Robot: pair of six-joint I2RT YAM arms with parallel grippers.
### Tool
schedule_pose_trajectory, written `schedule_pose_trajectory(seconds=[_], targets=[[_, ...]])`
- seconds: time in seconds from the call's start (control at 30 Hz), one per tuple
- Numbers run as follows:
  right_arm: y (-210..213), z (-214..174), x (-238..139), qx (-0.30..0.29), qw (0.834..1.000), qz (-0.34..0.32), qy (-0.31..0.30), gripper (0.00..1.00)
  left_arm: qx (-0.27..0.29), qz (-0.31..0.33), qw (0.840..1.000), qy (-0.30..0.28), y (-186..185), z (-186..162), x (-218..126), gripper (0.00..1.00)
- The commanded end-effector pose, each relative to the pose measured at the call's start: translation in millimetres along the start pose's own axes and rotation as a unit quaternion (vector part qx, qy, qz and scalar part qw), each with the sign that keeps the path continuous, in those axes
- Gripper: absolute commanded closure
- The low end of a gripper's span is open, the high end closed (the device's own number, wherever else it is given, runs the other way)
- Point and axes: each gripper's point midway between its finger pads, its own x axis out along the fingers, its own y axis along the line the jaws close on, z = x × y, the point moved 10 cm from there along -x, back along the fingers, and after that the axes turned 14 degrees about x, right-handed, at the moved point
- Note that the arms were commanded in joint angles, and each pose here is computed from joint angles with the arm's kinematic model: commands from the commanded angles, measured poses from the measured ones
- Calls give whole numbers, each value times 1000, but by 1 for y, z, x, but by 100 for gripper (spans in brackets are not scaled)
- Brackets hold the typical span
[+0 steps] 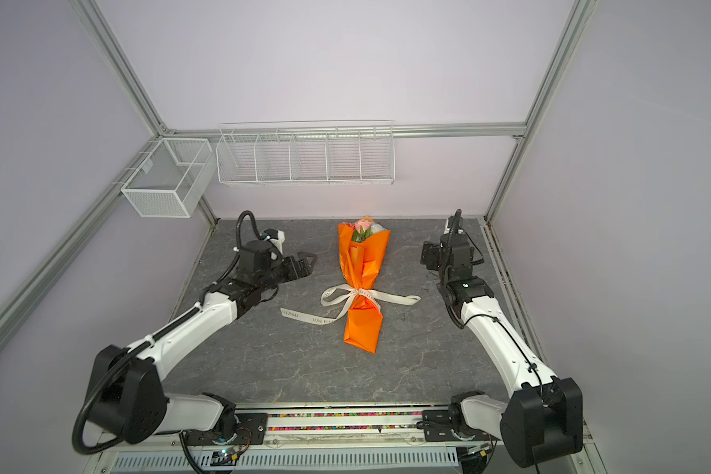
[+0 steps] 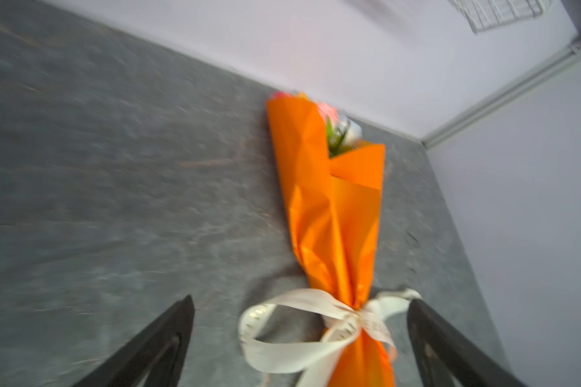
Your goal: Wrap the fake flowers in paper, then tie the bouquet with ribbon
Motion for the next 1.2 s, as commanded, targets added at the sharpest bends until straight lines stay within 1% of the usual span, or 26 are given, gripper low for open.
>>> schedule_pose_trajectory(seconds=[0.0, 0.03, 0.1, 0.13, 0.17, 0.2, 0.27, 0.33, 0.4, 0.43, 0.47, 0.5, 0.53, 0.57, 0.6, 0.63, 0.67, 0.7, 0.77, 0.87, 0.9, 0.93, 0.97, 1.03, 1.1, 1.17], targets=[[-38, -44, 44, -84, 978, -183, 49, 10, 59, 195, 979, 4, 52, -30, -19, 1], [-42, -54, 49, -77, 984, -151, 58, 9, 59, 218, 974, -2, 67, -36, -24, 1], [-45, -74, 49, -64, 995, -75, 35, 9, 58, 251, 966, -5, 93, -47, -32, 1], [-45, -81, 48, -55, 998, -30, 20, 8, 44, 268, 962, -4, 104, -49, -35, 1], [-45, -86, 48, -52, 999, -5, 7, 8, 26, 280, 960, 11, 116, -50, -40, 1], [-46, -89, 49, -53, 999, 6, 1, 9, 30, 285, 958, 18, 123, -50, -42, 1], [-45, -98, 55, -65, 997, 29, -3, 9, 68, 298, 952, 33, 130, -57, -40, 1], [-43, -109, 62, -74, 995, 61, 9, 8, 98, 293, 951, 32, 132, -65, -35, 1], [-47, -120, 63, -70, 995, 69, -11, 8, 103, 293, 950, 11, 135, -74, -29, 1], [-54, -122, 60, -56, 996, 69, -13, 9, 102, 292, 951, -6, 137, -79, -27, 1], [-58, -125, 56, -48, 993, 99, -28, 10, 107, 279, 954, -30, 137, -80, -25, 1], [-61, -132, 52, -46, 991, 122, -41, 10, 115, 265, 957, -40, 135, -79, -24, 1], [-63, -140, 51, -47, 989, 130, -57, 10, 120, 253, 959, -50, 133, -77, -23, 1], [-64, -142, 50, -45, 987, 134, -75, 11, 128, 246, 959, -67, 132, -76, -22, 1], [-64, -141, 51, -45, 988, 130, -69, 11, 135, 241, 958, -79, 133, -74, -20, 1], [-64, -140, 53, -44, 991, 116, -43, 11, 141, 234, 958, -89, 134, -74, -19, 1], [-64, -135, 58, -39, 994, 92, -32, 10, 144, 228, 958, -101, 136, -71, -18, 1], [-65, -132, 61, -30, 995, 91, -40, 11, 145, 225, 958, -108, 138, -71, -16, 1], [-68, -134, 61, -24, 996, 81, -35, 11, 157, 206, 957, -128, 142, -71, -12, 1], [-68, -134, 61, -25, 996, 80, -38, 11, 146, 187, 963, -128, 156, -83, -1, 1], [-68, -134, 61, -24, 996, 81, -36, 11, 143, 189, 962, -134, 159, -89, 3, 1], [-68, -133, 60, -24, 996, 81, -36, 11, 144, 188, 959, -153, 160, -87, 1, 1], [-68, -133, 61, -24, 996, 82, -36, 11, 131, 209, 960, -133, 162, -87, -1, 1], [-68, -133, 61, -24, 996, 82, -36, 11, 97, 258, 954, -115, 168, -83, -2, 1], [-68, -134, 61, -24, 996, 82, -35, 11, 116, 257, 951, -130, 166, -86, 0, 1], [-68, -133, 61, -24, 996, 83, -36, 11, 115, 258, 949, -141, 166, -87, 0, 1]])
